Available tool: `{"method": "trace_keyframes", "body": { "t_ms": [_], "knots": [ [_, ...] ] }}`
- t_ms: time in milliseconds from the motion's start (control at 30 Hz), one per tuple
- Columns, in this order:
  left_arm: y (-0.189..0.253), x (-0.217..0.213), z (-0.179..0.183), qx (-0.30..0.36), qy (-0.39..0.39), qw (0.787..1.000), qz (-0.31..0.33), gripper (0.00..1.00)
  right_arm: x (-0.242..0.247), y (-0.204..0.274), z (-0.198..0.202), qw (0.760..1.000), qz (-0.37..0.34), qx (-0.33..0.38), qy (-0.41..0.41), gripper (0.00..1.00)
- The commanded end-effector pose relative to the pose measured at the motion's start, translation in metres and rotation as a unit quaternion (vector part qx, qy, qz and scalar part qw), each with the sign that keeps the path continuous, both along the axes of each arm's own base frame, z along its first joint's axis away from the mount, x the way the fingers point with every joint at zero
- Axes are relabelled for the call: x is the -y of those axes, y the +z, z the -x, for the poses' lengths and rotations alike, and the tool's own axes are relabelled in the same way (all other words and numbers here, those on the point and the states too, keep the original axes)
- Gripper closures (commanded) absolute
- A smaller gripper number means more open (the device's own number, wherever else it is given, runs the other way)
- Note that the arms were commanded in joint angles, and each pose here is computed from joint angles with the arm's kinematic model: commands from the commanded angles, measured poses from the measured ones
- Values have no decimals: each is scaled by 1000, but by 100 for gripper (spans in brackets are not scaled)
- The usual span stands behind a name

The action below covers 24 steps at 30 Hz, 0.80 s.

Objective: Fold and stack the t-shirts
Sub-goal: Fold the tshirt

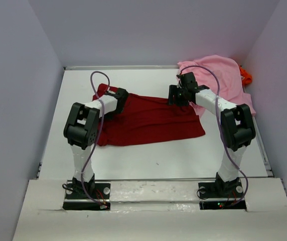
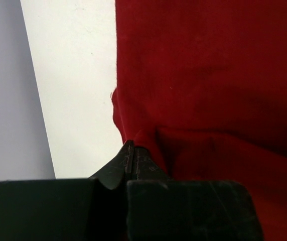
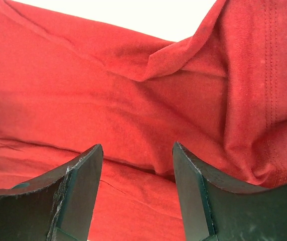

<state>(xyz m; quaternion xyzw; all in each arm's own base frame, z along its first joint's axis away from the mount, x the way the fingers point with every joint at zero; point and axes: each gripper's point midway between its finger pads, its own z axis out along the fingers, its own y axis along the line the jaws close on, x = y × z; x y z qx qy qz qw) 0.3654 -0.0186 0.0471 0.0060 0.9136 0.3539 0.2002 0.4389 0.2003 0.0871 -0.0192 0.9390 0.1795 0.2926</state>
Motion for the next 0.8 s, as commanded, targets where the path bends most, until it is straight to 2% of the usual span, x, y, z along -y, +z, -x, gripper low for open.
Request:
{"method": "trace_keyframes", "body": {
  "t_ms": [0, 133, 200, 233, 300, 333, 433, 500, 533, 633, 767],
  "knots": [
    [3, -22, -12, 16, 28, 999, 15, 100, -5, 14, -6, 1000, -16, 25, 12, 37],
    [9, -37, -14, 36, 53, 998, 20, 99, -8, 15, -5, 999, -21, 24, 17, 37],
    [17, -42, -14, 51, 61, 997, 10, 87, -8, 15, -4, 999, -22, 25, 17, 37],
    [27, -44, -14, 66, 63, 996, 5, 71, -8, 14, -4, 999, -24, 24, 19, 37],
    [34, -43, -13, 81, 64, 995, 9, 58, -8, 15, -4, 999, -24, 24, 19, 37],
    [45, -42, -13, 97, 61, 993, 18, 48, -8, 15, -4, 999, -23, 25, 19, 37],
    [68, -35, -13, 132, 49, 989, 34, 34, -8, 16, -4, 999, -24, 26, 19, 36],
    [81, -28, -13, 151, 40, 987, 44, 32, -9, 15, -3, 999, -25, 24, 20, 36],
    [94, -23, -12, 168, 31, 984, 52, 27, -9, 15, -4, 999, -26, 24, 20, 36],
    [110, -1, -5, 182, -2, 979, 95, 26, -9, 15, -4, 999, -26, 24, 21, 36],
    [98, 16, 14, 162, -29, 977, 136, 26, -10, 18, -6, 999, -26, 28, 21, 36]
  ]
}}
